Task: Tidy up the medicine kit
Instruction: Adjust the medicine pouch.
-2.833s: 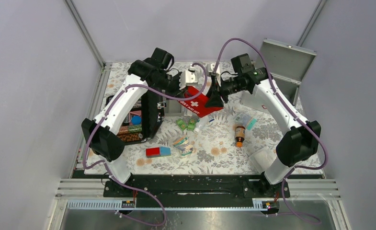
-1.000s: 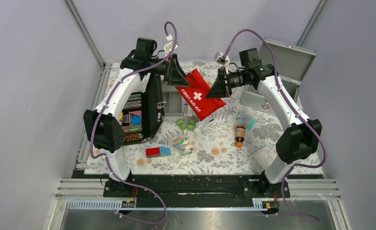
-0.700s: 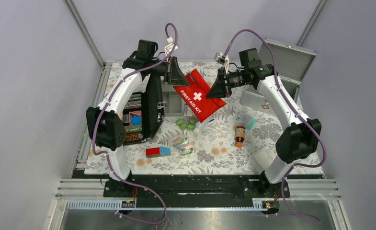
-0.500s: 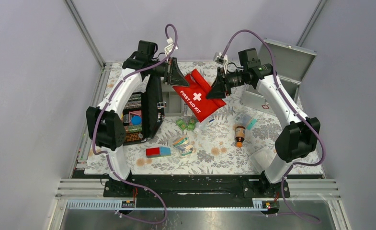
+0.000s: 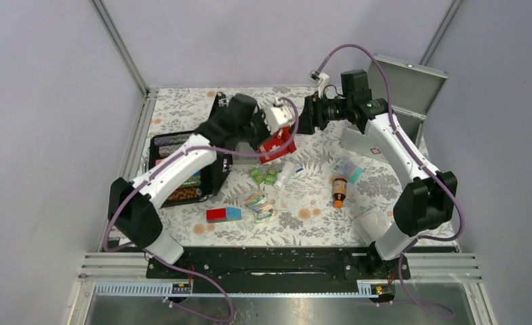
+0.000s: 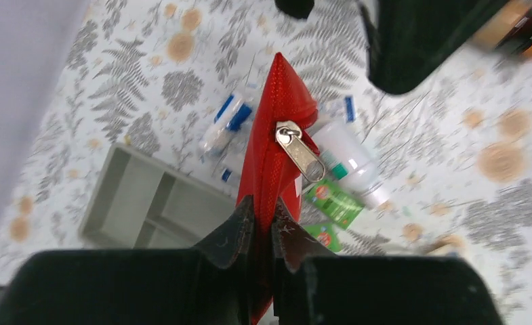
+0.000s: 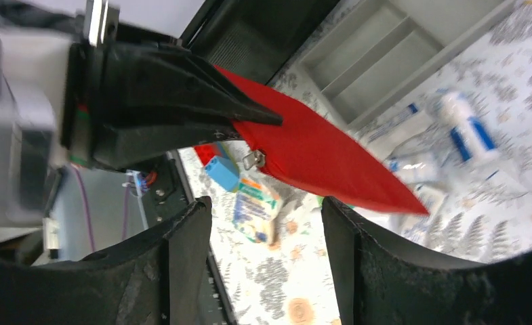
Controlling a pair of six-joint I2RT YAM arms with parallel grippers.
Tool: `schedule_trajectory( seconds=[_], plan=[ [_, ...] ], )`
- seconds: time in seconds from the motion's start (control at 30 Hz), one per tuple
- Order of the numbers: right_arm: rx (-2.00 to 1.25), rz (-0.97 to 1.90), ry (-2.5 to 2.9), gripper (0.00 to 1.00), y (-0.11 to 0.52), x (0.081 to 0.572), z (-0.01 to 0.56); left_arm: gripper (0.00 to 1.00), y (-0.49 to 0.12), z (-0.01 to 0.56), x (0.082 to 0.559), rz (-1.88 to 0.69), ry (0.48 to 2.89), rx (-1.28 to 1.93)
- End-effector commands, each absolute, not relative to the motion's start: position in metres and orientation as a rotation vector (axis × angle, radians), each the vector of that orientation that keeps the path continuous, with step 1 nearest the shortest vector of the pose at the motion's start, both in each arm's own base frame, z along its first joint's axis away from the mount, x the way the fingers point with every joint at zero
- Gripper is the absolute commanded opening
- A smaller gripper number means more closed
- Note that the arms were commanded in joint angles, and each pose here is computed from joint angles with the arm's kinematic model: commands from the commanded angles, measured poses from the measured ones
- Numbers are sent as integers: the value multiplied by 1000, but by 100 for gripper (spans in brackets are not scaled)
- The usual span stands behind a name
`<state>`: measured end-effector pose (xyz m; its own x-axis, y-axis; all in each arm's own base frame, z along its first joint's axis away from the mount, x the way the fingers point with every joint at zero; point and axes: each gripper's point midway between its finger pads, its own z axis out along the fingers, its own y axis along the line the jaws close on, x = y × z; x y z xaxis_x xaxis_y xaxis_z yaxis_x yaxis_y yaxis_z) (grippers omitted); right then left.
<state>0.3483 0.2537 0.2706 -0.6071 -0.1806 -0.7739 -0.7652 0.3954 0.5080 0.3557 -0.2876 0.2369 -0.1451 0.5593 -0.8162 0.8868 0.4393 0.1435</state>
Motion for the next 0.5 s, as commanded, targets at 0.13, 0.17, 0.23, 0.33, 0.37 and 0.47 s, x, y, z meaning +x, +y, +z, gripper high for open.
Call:
schedule_trajectory(
  seconds=[0.13,0.17,0.23,0.33,0.37,0.47],
  plan=[
    [-486,1331,2038,68,232,360,281,0,-240,314,413,157,1498,964],
    [-474,1345,2029,67,229,362,282,0,-237,308,417,192,1509,974],
    [-470,1360,2029,67,227,364,281,0,-228,288,425,252,1576,990],
    [-533,1457,1969,63,236,355,292,0,-245,284,411,118,1562,1086],
    [-541,1486,1953,61,239,355,295,0,-250,288,406,66,1561,1081],
    [-542,1556,1923,57,250,358,303,0,-261,289,398,-65,1650,1044]
  ],
)
